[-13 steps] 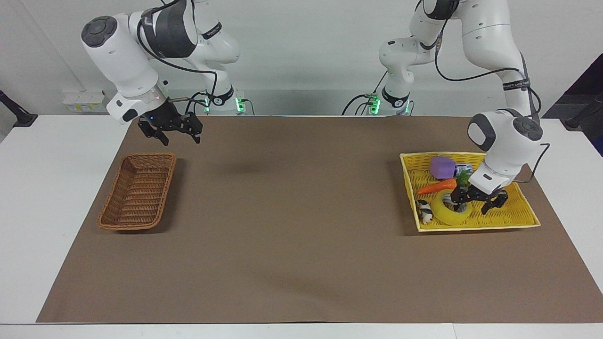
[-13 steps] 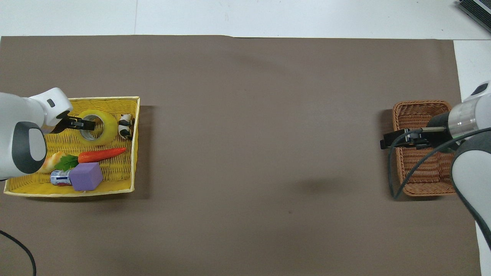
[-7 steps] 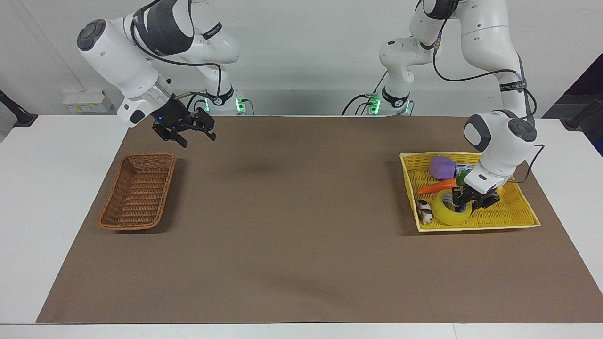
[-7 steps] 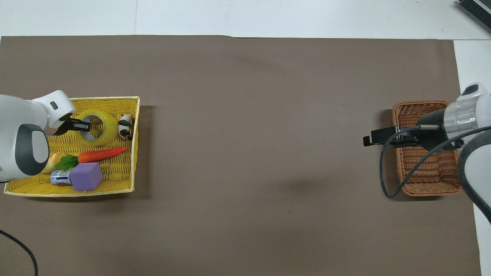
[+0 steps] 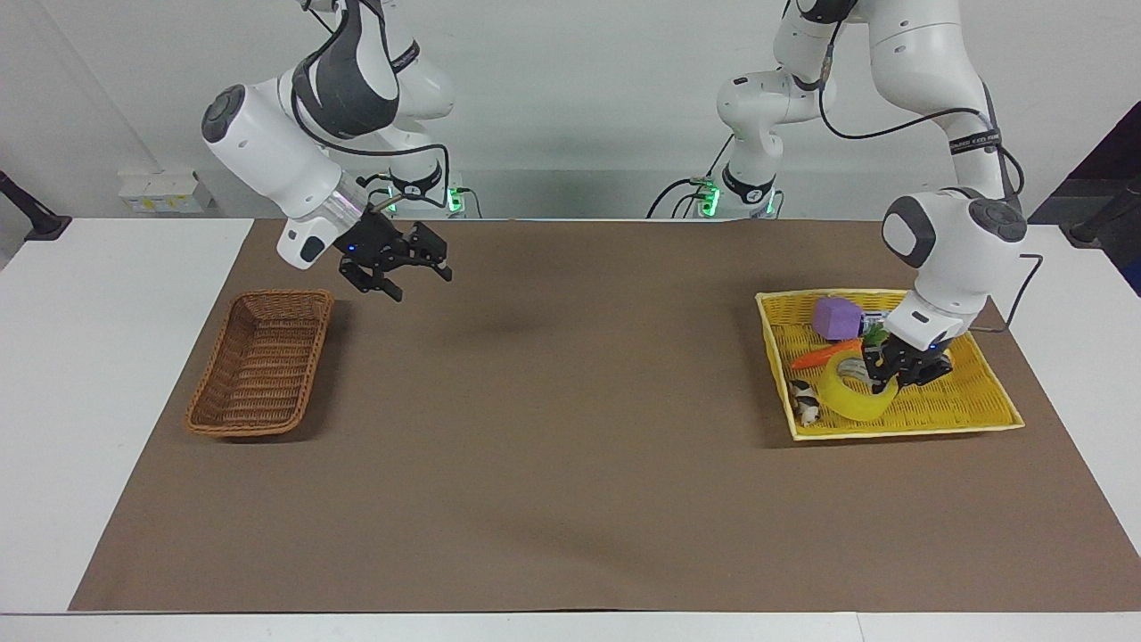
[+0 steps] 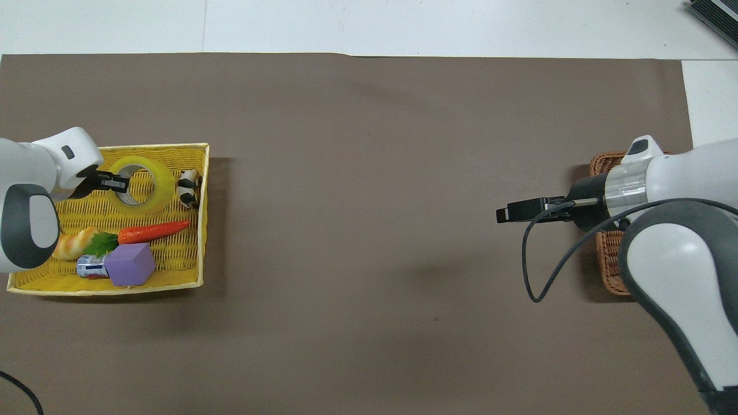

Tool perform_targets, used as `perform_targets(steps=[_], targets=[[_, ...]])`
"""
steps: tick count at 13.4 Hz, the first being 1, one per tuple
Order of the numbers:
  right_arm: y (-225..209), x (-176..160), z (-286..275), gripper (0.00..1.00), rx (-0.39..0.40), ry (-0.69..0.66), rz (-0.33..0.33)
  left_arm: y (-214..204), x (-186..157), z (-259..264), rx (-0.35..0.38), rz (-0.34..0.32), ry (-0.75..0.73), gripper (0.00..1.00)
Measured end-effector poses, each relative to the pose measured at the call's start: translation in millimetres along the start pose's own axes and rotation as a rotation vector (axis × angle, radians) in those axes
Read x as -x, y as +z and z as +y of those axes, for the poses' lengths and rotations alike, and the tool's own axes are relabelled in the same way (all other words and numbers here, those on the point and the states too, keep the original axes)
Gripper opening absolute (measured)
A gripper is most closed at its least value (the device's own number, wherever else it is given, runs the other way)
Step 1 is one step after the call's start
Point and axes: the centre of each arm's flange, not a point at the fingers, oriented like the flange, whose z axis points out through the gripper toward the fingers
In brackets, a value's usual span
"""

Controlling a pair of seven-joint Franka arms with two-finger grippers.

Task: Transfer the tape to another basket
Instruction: 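Grasp the tape with the left gripper while the right gripper moves toward it, then carry the tape to center with the left gripper while the right gripper meets it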

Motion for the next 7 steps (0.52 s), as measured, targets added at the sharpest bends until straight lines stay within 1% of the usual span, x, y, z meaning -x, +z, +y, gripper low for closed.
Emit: perform_targets(steps=[2,4,7], targets=[[19.7,1.2,-11.5,1.0,-0.024,0.003,0.027,-19.6,-4.8,20.1,0.022,0.012,-0.005,0.22],[39.9,0.9,-22.9,1.0,-0.033,0.02,0.052,-31.4,-12.0,48.8,0.051,0.026,-0.04,0.22],[55.1,-1.8,-38.5,1.0,-0.128,0.083,0.116,-33.0,-23.7,108.0,0.091,0.026,-0.096,0.22]])
